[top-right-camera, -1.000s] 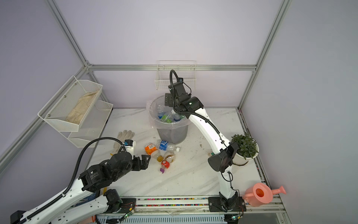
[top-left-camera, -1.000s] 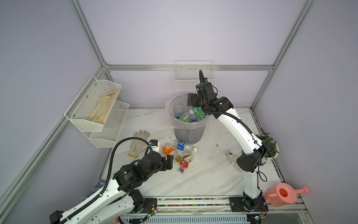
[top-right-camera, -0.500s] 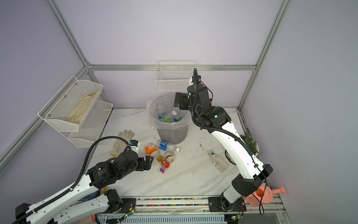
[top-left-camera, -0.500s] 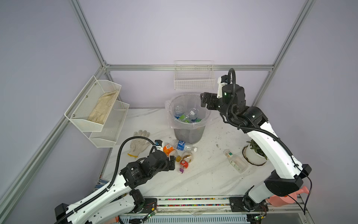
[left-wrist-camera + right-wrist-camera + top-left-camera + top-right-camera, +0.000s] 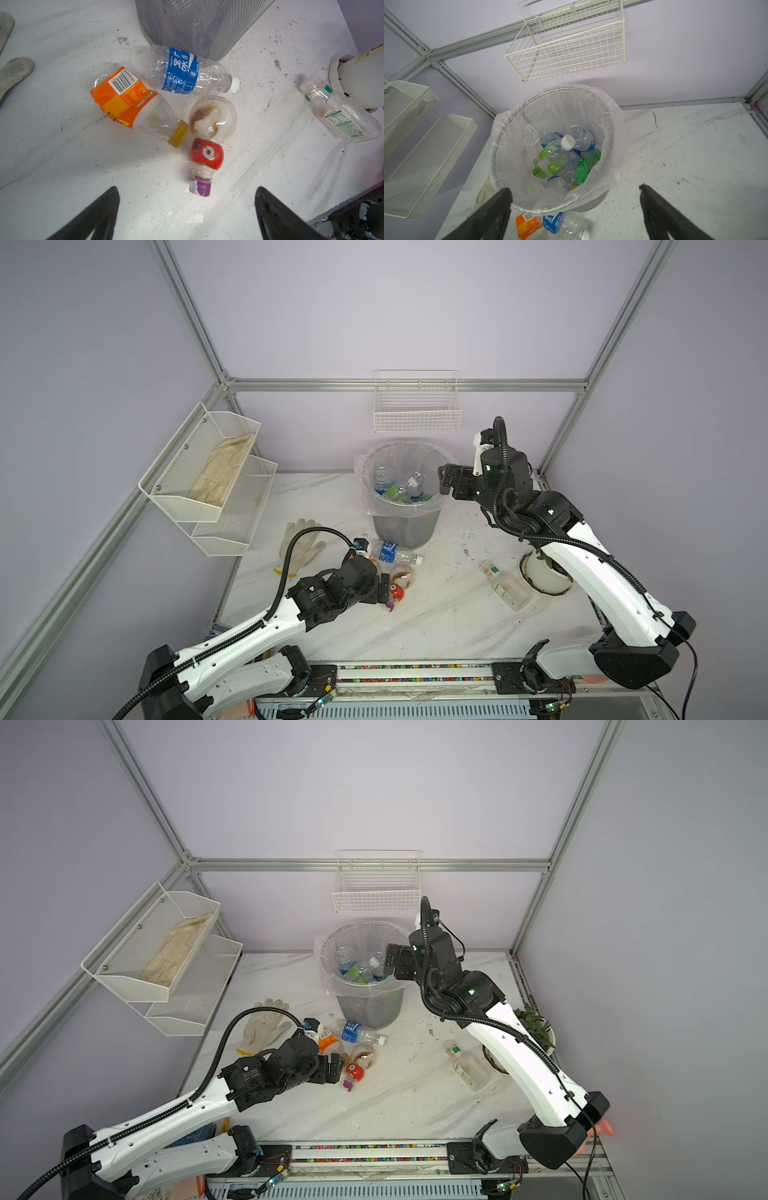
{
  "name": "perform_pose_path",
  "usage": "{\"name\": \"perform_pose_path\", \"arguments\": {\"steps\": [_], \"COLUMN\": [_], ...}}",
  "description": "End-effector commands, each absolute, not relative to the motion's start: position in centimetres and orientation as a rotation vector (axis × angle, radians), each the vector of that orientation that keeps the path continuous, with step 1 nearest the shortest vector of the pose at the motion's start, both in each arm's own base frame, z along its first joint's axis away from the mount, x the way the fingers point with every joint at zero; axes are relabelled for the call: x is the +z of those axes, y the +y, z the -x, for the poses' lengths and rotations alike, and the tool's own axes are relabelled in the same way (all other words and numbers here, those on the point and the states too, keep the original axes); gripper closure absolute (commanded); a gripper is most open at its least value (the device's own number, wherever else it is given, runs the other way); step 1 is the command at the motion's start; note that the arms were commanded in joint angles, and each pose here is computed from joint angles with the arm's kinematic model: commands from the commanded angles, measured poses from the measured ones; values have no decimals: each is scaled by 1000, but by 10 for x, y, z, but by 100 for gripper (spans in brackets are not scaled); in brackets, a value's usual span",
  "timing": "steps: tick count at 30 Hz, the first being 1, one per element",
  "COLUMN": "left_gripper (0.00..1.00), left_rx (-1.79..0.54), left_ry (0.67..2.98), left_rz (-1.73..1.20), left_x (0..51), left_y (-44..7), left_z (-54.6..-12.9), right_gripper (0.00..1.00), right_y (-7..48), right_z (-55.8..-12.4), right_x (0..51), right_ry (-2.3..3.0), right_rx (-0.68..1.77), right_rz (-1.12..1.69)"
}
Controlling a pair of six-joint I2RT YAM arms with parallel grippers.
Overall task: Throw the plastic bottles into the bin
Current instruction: 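Withdraw the right gripper from the bin while the left gripper lowers toward the red-capped bottle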
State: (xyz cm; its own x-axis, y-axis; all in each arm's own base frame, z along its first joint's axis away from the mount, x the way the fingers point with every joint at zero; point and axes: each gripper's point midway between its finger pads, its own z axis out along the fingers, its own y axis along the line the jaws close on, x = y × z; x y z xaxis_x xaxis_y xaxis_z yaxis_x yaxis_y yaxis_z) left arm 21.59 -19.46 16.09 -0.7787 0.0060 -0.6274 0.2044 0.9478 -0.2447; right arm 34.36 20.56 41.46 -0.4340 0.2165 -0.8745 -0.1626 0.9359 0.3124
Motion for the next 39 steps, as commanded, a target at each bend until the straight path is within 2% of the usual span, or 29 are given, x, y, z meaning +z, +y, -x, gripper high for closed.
{"name": "perform_pose_path", "arguments": {"steps": [1,24,34,39], "left_gripper": [0,1,12,14], "left_rx": [-512,-500,-494,-498], "left_ry": [2343,2444,2511,2533], "left_rz": [-189,-320,-349,-360], "left_x": [194,147,122,112], "left_y": [-222,-277,-289,-293], "left_z": [-228,-255,-256,-255], "right_gripper": [2,3,3,2], "right_y": [194,164,159,158], "right_z": [-337,-307,-302,-301], "right_x": [416,376,365,362], "right_ry": [1955,2007,2024,2032], "right_rx": [426,399,393,391], "right_rz": [-94,-159,-171,-174]}}
